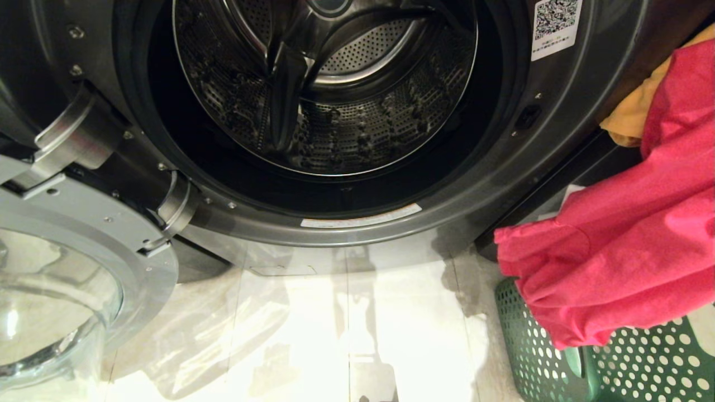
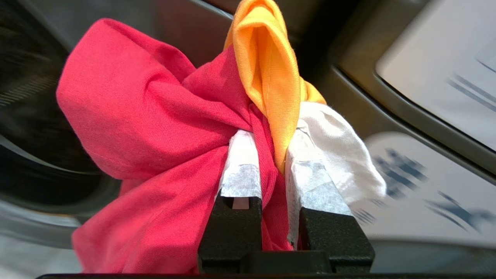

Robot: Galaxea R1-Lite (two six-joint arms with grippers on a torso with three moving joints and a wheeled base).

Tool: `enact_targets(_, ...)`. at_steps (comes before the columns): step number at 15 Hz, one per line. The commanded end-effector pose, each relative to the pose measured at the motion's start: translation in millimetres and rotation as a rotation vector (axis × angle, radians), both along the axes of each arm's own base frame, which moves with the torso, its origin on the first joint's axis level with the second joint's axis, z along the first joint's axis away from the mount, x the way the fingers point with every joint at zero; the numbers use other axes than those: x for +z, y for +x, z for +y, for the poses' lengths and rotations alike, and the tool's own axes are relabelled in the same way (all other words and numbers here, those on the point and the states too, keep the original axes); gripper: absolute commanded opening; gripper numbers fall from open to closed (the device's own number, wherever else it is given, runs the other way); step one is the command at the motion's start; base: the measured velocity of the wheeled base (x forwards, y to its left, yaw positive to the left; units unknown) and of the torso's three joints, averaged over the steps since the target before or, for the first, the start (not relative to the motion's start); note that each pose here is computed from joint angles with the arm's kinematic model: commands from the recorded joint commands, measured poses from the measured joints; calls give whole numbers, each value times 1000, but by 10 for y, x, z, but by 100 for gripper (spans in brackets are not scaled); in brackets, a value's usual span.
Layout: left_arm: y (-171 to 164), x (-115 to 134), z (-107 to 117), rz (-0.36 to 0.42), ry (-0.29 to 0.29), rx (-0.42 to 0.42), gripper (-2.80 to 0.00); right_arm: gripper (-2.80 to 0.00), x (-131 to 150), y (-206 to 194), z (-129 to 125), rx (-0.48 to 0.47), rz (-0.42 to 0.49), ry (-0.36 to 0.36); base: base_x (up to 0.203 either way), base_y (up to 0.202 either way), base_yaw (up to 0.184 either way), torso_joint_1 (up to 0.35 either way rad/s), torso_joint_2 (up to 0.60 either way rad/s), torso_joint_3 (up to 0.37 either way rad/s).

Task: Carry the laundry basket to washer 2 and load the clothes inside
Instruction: Place the clothes into the washing machine

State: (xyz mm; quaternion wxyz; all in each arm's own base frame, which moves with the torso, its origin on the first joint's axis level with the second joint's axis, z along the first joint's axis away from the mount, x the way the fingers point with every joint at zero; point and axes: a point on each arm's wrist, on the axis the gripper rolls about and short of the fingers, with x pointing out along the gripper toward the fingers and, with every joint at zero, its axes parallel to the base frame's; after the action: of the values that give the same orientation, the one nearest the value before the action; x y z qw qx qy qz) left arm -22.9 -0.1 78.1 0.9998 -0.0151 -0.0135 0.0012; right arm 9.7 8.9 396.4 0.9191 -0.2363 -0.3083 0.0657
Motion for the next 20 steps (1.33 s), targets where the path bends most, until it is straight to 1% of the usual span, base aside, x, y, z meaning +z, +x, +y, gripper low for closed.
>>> enact_targets(1,7,-21,0,9,0,0,-280,-280,8,-4,11,119,-3,-17,0,0,0,0,0,0)
enact_targets(4,7,-21,0,9,0,0,-280,-280,-45,6,29,294,-4,-66,0,0,0,0,0,0)
enact_targets(7,7,-21,0,9,0,0,-280,-280,-209,68,61,441,25,-128,0,0,0,0,0,0)
enact_targets(9,7,-21,0,9,0,0,-280,-280,-374,143,105,541,75,-154,0,0,0,0,0,0)
enact_targets(12,7,-21,0,9,0,0,-280,-280,-682,302,220,664,178,-191,0,0,0,0,0,0)
enact_targets(13,7,-21,0,9,0,0,-280,-280,-774,379,281,688,215,-202,0,0,0,0,0,0)
enact_targets(15,7,-21,0,9,0,0,-280,-280,-903,617,454,689,284,-200,0,0,0,0,0,0)
enact_targets(18,7,-21,0,9,0,0,-280,-280,-1030,1035,785,657,304,-169,0,0,0,0,0,0)
enact_targets(20,7,-21,0,9,0,0,-280,-280,-1130,1273,994,654,315,-161,0,0,0,0,0,0)
